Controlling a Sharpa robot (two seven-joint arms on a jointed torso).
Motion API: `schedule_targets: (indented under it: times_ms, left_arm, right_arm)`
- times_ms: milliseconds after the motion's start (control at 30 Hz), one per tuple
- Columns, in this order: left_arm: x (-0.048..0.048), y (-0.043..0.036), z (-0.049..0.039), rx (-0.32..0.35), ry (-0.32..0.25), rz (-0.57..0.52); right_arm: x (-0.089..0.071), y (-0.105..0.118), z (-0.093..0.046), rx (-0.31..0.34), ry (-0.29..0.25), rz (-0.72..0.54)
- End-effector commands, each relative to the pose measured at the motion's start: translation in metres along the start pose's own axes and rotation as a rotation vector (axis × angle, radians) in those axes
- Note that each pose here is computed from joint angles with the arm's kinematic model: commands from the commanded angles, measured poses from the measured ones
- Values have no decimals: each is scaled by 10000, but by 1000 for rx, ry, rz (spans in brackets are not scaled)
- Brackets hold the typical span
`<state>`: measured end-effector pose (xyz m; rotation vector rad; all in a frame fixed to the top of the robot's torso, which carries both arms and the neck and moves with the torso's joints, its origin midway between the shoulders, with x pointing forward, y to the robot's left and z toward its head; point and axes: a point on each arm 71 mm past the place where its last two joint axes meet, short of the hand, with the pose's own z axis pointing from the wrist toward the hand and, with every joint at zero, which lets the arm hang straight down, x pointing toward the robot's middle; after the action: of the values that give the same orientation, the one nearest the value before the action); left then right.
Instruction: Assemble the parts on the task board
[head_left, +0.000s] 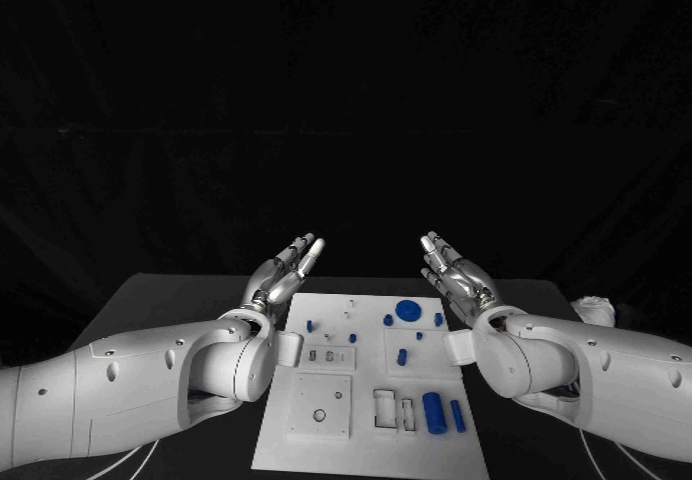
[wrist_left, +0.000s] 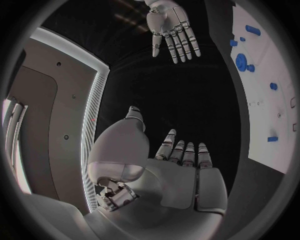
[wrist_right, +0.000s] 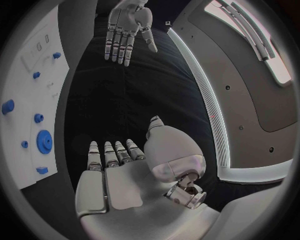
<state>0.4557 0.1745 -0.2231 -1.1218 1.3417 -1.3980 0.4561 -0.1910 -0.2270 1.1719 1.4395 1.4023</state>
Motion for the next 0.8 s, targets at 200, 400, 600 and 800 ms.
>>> schedule_targets:
  times_ms: [200, 400, 600, 800]
  left_arm:
    - [42, -36, 1, 37, 37, -59]
    - [30, -84, 26, 58, 166, -133]
    - [42, -90, 18, 57, 205, -127]
    - [24, -117, 9, 71, 244, -66]
  right_arm:
    - [107, 3, -24, 29, 180, 93]
    - [-118, 41, -142, 6, 300, 47]
    - [-112, 39, -157, 6, 326, 4]
    - [-166, 64, -180, -18, 337, -155]
